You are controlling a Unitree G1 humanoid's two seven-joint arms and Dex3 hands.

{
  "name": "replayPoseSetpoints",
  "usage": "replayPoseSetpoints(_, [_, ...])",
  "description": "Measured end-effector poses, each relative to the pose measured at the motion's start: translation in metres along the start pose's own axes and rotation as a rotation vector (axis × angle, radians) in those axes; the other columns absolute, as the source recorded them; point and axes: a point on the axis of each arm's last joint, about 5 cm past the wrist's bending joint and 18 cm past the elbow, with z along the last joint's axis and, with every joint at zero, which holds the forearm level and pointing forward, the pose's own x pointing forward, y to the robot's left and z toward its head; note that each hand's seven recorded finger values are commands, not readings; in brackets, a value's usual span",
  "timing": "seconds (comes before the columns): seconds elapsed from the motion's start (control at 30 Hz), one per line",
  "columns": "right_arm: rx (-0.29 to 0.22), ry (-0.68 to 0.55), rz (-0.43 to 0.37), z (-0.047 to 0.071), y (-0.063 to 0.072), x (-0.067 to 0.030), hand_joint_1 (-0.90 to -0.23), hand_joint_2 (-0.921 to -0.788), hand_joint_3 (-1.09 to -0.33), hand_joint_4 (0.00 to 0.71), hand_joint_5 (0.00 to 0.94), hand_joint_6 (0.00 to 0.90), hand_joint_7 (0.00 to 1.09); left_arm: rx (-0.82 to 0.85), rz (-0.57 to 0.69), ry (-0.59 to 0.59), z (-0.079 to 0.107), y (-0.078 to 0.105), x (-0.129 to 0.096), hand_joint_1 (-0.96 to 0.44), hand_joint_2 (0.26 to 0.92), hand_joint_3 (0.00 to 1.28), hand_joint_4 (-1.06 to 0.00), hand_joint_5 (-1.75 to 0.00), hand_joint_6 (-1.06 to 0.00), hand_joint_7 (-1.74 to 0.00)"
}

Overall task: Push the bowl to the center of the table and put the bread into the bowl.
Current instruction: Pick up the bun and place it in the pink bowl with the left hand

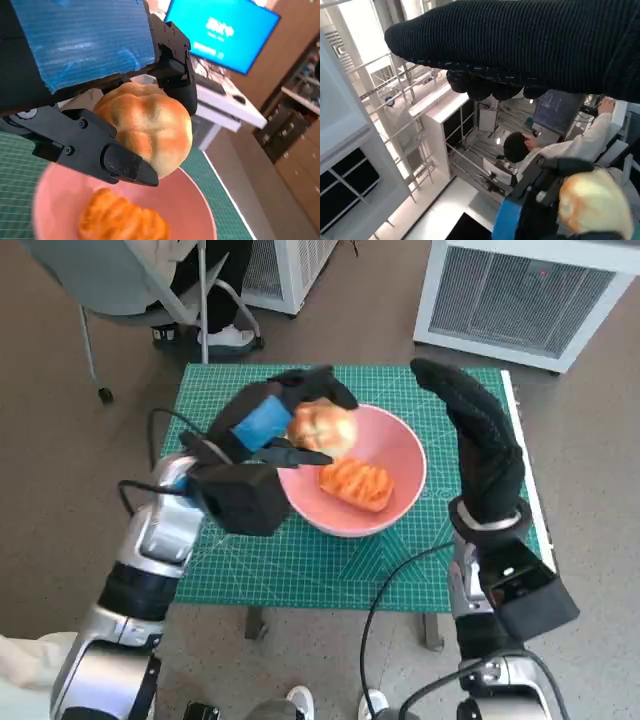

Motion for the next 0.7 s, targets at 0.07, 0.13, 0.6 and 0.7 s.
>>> replayPoseSetpoints(0.07, [-0.003,0.003,-0.001,0.000,-0.001,-0.0015,-0.551,-0.921,-0.841,0.310,0.027,-0.001,0.73,-0.011,-0.025,0.016,-0.003,-0.004,0.002,0.00,0.921,0.19,-0.59,-1.22,-0.45,-1.39])
replayPoseSetpoints(0.13, [-0.006,0.005,-0.002,0.000,-0.002,-0.0024,-0.551,-0.921,-0.841,0.310,0.027,-0.001,0.73,-0.021,-0.066,0.036,-0.006,-0.007,0.003,-0.02,0.902,0.24,-0.44,-1.12,-0.32,-1.30])
replayPoseSetpoints(0.6, [-0.018,0.010,-0.017,0.000,-0.004,-0.0041,-0.540,-0.921,-0.838,0.310,0.029,-0.001,0.74,-0.040,-0.359,0.206,-0.018,-0.017,0.005,-0.36,0.920,0.05,-0.02,-0.01,-0.13,-0.17])
replayPoseSetpoints(0.7, [-0.026,0.011,-0.015,0.000,-0.004,-0.0041,-0.544,-0.921,-0.835,0.310,0.029,-0.001,0.74,-0.026,-0.357,0.217,-0.018,-0.016,0.006,-0.40,0.921,0.06,-0.01,0.00,-0.13,-0.16])
